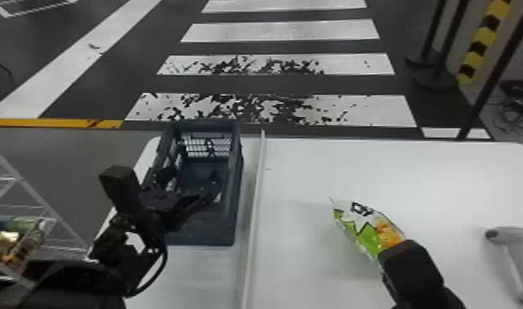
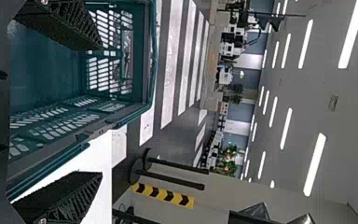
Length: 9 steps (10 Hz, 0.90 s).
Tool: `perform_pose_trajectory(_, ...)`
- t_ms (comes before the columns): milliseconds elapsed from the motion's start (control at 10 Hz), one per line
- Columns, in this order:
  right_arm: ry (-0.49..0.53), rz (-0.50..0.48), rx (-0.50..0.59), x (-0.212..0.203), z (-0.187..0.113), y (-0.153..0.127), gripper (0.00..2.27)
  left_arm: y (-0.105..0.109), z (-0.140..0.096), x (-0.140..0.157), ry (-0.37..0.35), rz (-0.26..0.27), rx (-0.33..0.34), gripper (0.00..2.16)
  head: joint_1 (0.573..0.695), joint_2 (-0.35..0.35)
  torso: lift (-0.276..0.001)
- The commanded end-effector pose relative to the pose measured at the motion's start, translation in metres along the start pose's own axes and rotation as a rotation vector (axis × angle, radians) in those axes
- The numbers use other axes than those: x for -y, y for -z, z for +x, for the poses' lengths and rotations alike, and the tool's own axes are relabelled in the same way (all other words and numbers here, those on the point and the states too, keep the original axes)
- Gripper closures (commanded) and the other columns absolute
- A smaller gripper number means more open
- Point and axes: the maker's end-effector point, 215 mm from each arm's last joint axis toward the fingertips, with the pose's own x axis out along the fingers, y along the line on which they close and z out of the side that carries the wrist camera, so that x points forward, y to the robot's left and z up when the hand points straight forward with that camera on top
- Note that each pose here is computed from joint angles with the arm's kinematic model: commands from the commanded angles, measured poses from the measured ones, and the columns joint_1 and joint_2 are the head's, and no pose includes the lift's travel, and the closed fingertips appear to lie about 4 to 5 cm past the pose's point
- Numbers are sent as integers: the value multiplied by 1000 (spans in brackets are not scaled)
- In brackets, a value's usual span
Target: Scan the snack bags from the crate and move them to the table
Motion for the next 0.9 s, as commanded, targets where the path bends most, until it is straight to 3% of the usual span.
perform_pose_trajectory(0,-60,75,27,-11,-12,-20,2246,2,6,5,8,2,-2,33,695,131,-95)
perform_pose_trajectory(200,-61,134,69,-7,-12,-44,2246,8,10,8,15,5,-13,33,695,149,-95)
perform_pose_trajectory(400,-102,342,138,32,0,-70,2246,10,9,6,16,16,-20,33,695,147,-95)
perform_pose_trajectory(600,-94,546,117,80,23,-56,2246,12,8,1,11,26,-29,33,695,110,-95)
perform_pose_trajectory(800,-67,703,33,109,53,-21,2246,8,10,1,12,33,-23,33,695,63,-95)
